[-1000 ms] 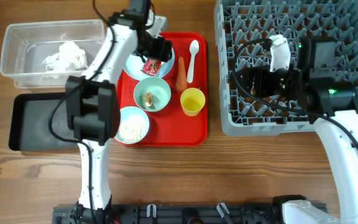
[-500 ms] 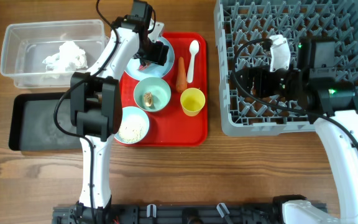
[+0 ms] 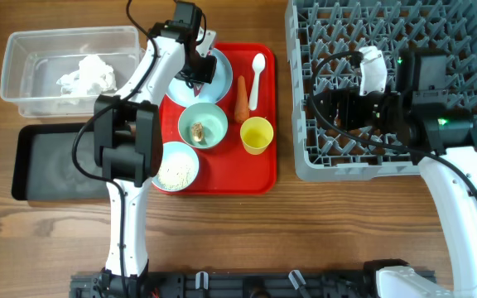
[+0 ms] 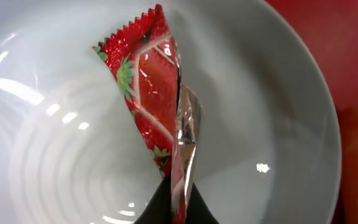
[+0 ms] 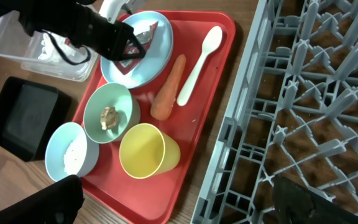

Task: Sort waste into correct bins and load items into the dishwasher rack
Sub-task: 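Carry the red wrapper into the clear plastic bin and release it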

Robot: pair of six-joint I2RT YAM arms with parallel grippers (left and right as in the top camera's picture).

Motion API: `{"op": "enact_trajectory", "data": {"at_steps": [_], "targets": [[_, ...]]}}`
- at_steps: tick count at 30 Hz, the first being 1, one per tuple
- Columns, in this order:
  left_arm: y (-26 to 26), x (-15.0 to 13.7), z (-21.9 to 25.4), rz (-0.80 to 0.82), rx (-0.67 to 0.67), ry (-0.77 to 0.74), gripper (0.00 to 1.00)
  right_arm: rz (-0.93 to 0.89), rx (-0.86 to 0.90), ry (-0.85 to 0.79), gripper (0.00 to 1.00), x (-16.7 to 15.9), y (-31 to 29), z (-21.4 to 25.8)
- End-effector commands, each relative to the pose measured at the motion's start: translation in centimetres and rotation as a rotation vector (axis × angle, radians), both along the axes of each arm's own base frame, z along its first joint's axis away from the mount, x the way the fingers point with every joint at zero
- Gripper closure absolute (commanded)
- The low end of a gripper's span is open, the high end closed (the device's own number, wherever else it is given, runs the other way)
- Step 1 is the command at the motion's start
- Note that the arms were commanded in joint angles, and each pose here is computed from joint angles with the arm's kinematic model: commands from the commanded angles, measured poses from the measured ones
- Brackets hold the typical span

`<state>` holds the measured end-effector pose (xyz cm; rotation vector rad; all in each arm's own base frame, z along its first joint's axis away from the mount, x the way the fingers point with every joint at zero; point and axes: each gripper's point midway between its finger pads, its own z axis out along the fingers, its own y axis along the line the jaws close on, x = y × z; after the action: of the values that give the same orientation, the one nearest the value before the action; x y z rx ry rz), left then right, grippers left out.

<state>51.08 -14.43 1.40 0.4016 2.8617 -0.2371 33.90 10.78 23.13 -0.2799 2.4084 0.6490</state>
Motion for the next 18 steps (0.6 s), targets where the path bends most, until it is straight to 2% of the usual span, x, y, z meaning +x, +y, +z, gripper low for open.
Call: {"op": "enact_trajectory", "data": {"at_steps": [1,3,5,11,12,13,14,16,18], "targets": [[1.9,1.8,9.6,0.129,-0.015,-0.170,0.96,-0.003,-0.003,-0.008,0.00,0.4,0.1,0.4],[5.4,2.0,13.9,0.245,0.030,-0.249,0.96,-0.003,-0.003,-0.008,0.00,0.4,0.1,0.4],[10.0,1.7,16.2,0.394,0.073,-0.278,0.96,-0.006,-0.006,-0.007,0.00,0.4,0.0,0.3],[19.2,0.4,13.4,0.693,0.078,-0.158,0.96,-0.013,-0.014,-0.007,0.00,0.5,-0.2,0.3],[20.2,0.3,12.6,0.729,0.075,-0.140,0.88,-0.013,-0.015,-0.008,0.00,0.5,-0.2,0.3],[20.7,0.2,11.8,0.748,0.056,-0.114,0.73,-0.015,-0.018,-0.009,0.00,0.5,-0.2,0.2],[20.7,0.0,11.0,0.747,0.028,-0.082,0.47,-0.015,-0.018,-0.008,0.00,0.5,-0.2,0.2],[20.6,-0.3,10.1,0.747,0.014,-0.048,0.16,-0.015,-0.017,-0.008,0.00,0.5,-0.2,0.2],[20.6,0.0,10.1,0.745,0.013,-0.058,0.02,-0.015,-0.017,-0.008,0.00,0.5,-0.2,0.2]]}}
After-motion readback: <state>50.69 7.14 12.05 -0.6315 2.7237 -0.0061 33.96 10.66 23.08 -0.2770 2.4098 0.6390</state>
